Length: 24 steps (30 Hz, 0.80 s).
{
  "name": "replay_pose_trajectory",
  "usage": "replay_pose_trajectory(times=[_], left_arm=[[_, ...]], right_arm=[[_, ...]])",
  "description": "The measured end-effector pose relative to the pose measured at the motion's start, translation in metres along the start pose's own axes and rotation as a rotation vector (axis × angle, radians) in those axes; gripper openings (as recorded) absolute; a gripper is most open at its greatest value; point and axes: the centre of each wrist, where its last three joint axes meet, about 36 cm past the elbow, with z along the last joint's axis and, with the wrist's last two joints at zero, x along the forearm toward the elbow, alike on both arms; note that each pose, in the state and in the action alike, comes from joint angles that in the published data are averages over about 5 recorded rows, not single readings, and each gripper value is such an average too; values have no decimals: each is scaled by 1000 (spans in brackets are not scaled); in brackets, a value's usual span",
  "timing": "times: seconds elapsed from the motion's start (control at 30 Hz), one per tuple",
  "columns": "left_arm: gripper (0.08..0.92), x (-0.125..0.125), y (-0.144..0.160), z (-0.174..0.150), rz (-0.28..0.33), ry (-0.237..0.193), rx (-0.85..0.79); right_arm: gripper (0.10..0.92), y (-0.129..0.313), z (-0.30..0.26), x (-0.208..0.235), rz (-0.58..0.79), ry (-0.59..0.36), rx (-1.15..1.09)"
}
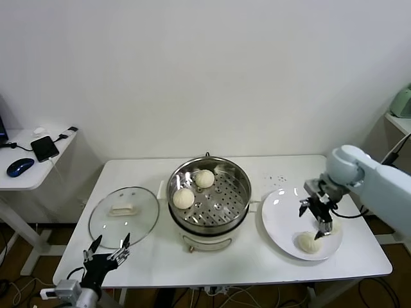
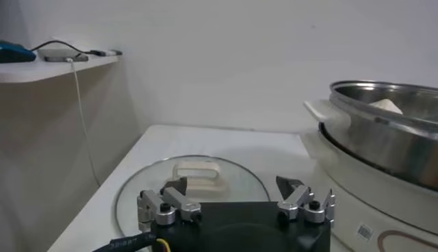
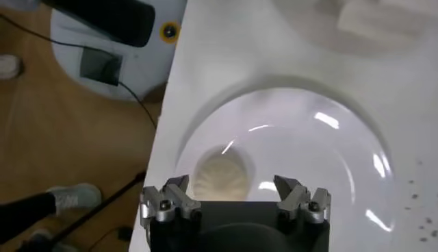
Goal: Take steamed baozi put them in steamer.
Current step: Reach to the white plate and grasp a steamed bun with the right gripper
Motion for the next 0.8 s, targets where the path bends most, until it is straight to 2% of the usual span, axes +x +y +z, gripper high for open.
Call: replay_pose_trajectory(times=[0.33,0.8], left_arm=[[823,-3,0,2,3,5,1],[823,-6,0,4,3,9,5]], right_arm=[[823,1,10,-34,15,13,-57],[823,2,13,-55,5,25,-96]])
